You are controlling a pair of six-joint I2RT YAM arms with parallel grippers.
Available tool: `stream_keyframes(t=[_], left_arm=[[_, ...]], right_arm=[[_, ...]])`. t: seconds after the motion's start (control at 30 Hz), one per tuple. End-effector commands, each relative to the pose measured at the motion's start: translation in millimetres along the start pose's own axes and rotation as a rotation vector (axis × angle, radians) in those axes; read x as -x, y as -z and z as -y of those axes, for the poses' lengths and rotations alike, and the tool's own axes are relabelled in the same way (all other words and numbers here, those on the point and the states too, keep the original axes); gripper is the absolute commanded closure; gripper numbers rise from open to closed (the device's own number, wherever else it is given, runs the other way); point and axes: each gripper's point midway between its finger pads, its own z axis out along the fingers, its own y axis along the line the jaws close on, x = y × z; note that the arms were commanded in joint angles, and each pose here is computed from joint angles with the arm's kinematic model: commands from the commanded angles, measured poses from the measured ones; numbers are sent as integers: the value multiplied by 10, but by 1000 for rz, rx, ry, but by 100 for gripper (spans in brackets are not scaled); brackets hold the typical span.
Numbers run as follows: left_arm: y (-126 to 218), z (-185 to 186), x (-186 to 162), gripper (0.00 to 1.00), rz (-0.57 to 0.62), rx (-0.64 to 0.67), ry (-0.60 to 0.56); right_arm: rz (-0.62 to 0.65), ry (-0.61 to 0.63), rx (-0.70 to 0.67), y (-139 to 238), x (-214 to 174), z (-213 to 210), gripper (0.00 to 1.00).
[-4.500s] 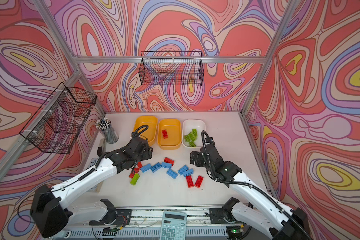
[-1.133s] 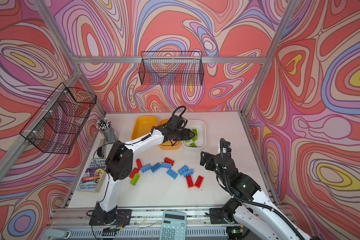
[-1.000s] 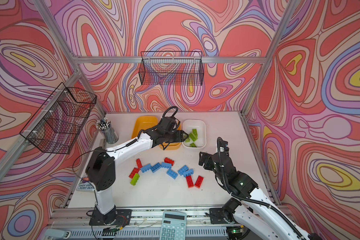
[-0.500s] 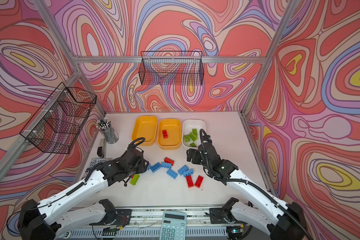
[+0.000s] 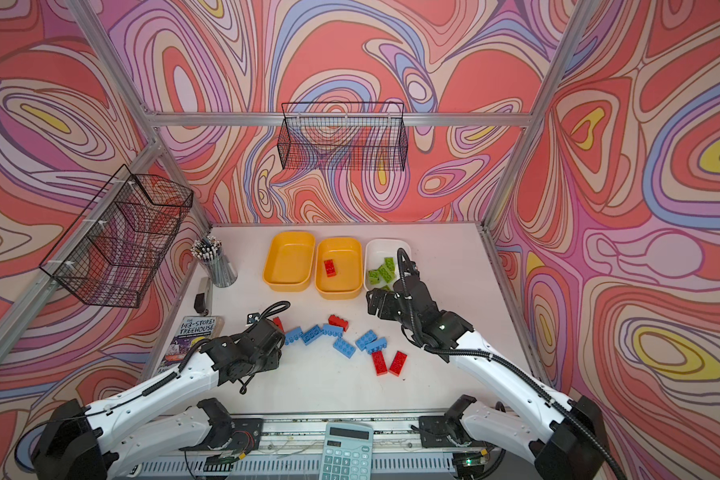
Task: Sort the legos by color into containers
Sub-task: 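Move the left gripper back to a lime-green brick beside red bricks, then close the left gripper on the lime-green brick beside the red bricks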
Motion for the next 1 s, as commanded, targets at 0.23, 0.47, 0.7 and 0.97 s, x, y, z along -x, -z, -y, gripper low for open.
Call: stream_keyframes(t=[0.23, 0.47, 0.7, 0.97], left_arm=[[-164, 36, -21, 49, -3, 20, 6], [-257, 64, -27, 52, -18, 7, 17], [-413, 52, -156, 55, -75, 16, 12], [-522, 61, -236, 74, -122, 45, 0]], right_arm=[[13, -10, -25, 90, 44, 21, 3], [4, -9, -21, 42, 6, 24, 3], [5, -8, -36, 60, -29, 85, 3], [16, -8, -47, 120, -44, 138, 3]])
